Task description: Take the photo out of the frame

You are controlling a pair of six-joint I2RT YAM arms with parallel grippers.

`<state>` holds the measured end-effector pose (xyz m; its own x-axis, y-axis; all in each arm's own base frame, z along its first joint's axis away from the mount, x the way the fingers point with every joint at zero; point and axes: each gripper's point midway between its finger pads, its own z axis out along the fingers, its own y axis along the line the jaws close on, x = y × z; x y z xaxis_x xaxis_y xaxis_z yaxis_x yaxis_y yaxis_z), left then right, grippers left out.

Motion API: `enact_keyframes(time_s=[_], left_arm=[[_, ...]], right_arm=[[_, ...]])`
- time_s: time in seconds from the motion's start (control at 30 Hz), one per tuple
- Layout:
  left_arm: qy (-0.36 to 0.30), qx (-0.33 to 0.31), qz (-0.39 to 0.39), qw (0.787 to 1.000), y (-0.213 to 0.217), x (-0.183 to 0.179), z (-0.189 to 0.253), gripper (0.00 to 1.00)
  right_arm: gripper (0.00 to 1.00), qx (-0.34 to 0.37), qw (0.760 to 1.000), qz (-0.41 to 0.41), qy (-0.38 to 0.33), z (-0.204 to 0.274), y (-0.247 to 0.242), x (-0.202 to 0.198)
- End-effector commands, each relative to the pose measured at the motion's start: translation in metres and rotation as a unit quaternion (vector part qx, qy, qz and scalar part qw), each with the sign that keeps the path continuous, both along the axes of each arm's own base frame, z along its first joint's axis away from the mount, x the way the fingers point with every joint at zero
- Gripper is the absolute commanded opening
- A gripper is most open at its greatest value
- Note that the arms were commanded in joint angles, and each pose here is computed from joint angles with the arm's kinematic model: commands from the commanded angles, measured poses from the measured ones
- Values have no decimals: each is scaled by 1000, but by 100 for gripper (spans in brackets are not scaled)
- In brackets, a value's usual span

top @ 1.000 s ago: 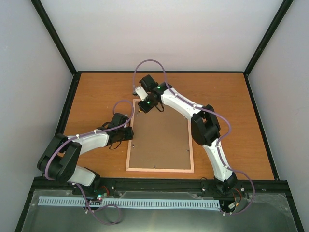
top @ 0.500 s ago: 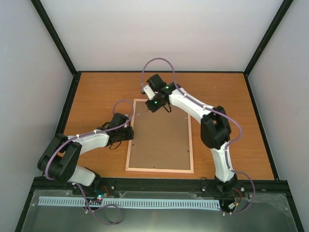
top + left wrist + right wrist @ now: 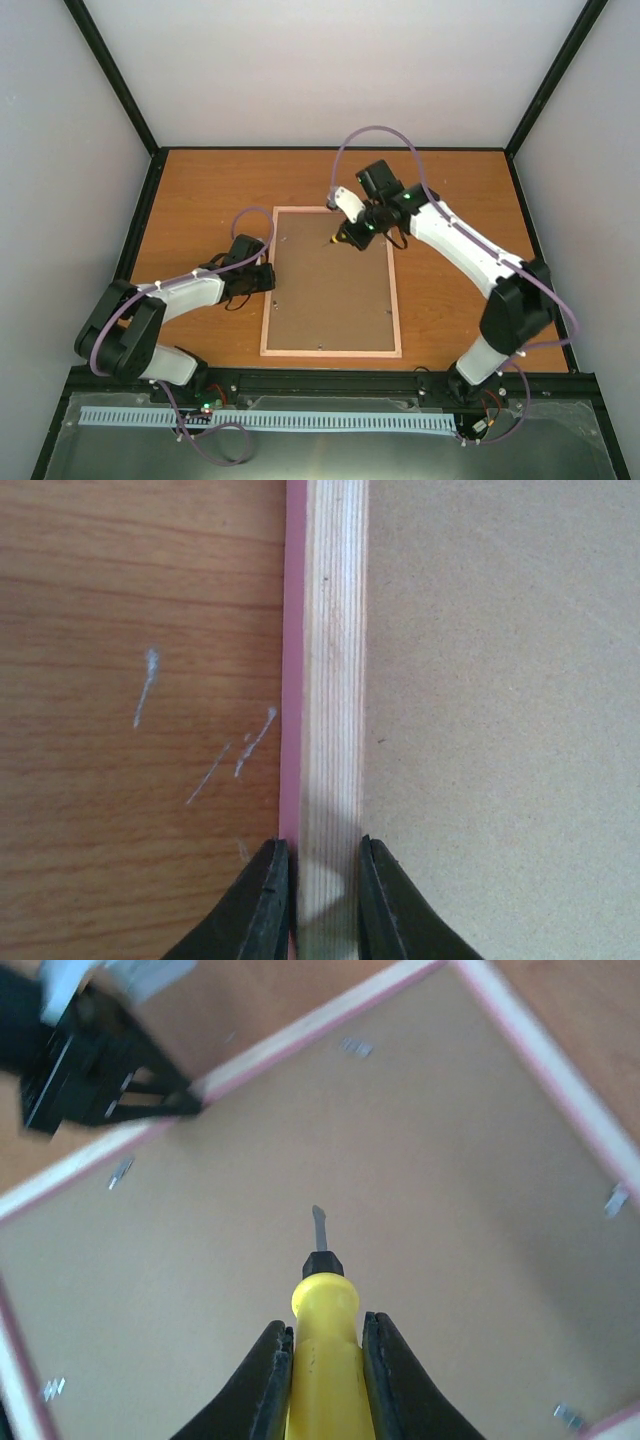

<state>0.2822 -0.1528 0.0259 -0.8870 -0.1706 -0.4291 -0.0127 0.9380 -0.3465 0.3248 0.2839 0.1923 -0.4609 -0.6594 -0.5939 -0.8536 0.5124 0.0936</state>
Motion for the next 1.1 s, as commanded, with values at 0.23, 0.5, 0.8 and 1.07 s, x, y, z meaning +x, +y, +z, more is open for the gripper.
enact_keyframes(time_s=[0.23,0.5,0.8,1.07], left_arm=[[17,-133,142,981,-1,-7,14,1],[-33,-109,129,985,10,-6,41,59],[-148,-66,40,986,-26,93,122,88],[-142,-67,-29,987,-41,217,117,79]], right_arm=[[3,28,991,107,-76,20,-44,-92],[3,8,979,187,-78,10,-76,-153],[8,-40,961,273,-32,-6,-104,-201],[3,-106,937,331,35,-33,-127,-226]])
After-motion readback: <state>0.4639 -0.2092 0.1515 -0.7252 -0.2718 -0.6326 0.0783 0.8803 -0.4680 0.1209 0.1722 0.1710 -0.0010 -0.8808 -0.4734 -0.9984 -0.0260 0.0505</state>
